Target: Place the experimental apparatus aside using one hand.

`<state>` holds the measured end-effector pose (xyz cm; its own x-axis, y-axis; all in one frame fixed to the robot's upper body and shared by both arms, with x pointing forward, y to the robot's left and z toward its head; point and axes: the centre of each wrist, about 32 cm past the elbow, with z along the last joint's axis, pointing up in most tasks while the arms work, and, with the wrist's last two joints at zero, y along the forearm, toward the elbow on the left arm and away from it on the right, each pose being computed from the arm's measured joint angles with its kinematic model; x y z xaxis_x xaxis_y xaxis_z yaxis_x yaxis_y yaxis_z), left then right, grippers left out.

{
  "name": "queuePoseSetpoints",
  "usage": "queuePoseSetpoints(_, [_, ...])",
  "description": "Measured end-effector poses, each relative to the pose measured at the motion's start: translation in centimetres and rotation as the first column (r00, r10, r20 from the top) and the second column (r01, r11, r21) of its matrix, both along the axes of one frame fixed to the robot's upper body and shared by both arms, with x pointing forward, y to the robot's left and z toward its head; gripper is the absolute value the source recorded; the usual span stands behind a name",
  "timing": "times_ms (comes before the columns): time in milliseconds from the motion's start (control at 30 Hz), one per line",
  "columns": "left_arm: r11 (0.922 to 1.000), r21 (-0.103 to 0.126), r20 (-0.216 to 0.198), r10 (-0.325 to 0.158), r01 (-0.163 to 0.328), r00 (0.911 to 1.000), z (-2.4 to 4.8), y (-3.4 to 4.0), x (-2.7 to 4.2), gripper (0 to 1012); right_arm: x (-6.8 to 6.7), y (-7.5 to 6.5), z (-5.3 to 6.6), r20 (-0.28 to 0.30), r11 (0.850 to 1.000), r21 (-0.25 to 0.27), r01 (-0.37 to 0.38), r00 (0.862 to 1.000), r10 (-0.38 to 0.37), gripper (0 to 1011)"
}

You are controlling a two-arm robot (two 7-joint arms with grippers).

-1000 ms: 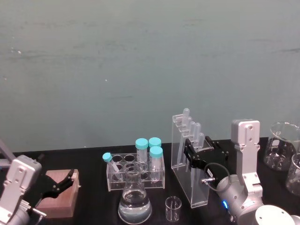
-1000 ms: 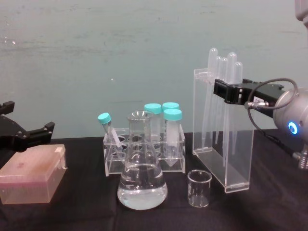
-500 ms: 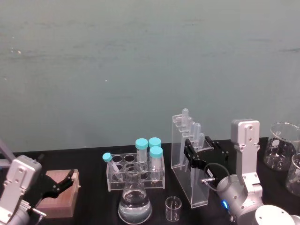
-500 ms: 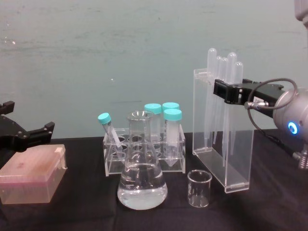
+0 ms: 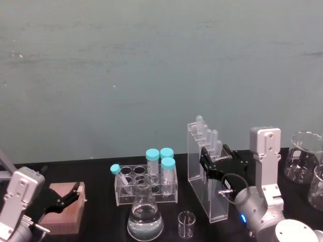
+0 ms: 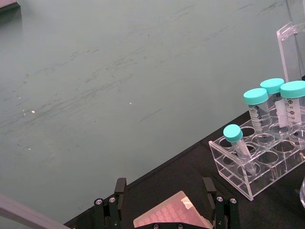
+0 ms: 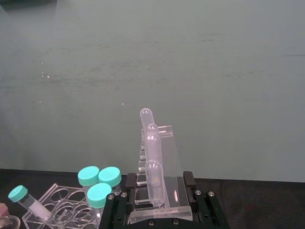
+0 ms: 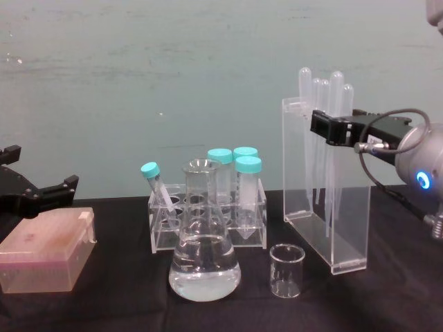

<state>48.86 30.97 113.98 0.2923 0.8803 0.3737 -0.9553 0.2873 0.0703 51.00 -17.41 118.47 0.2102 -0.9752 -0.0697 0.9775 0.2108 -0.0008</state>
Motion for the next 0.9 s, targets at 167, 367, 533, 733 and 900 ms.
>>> queuePoseSetpoints(167, [1.0000, 0.000, 0.000, 0.000, 0.000, 1.0000, 0.00, 0.00, 0.00, 1000, 0.00, -0.06, 0.02, 0.006, 1.000, 0.007, 0.008, 1.000, -0.008, 601])
queuePoseSetpoints(367, [1.0000, 0.000, 0.000, 0.000, 0.000, 1.0000, 0.00, 0.00, 0.00, 1000, -0.02, -0.14, -0.01, 0.008, 1.000, 0.019, 0.015, 1.000, -0.016, 601])
queuePoseSetpoints(533, [1.0000, 0.000, 0.000, 0.000, 0.000, 1.0000, 0.00, 0.00, 0.00, 1000, 0.00, -0.20, -0.02, 0.009, 0.999, 0.026, 0.024, 1.000, -0.024, 601])
queuePoseSetpoints(733, [1.0000, 0.000, 0.000, 0.000, 0.000, 1.0000, 0.00, 0.00, 0.00, 1000, 0.07, -0.30, 0.00, 0.012, 0.999, 0.029, 0.032, 0.999, -0.032, 601])
queuePoseSetpoints(900, [1.0000, 0.000, 0.000, 0.000, 0.000, 1.0000, 0.00, 0.00, 0.00, 1000, 0.09, -0.40, -0.03, 0.020, 0.999, 0.028, 0.036, 0.999, -0.037, 601])
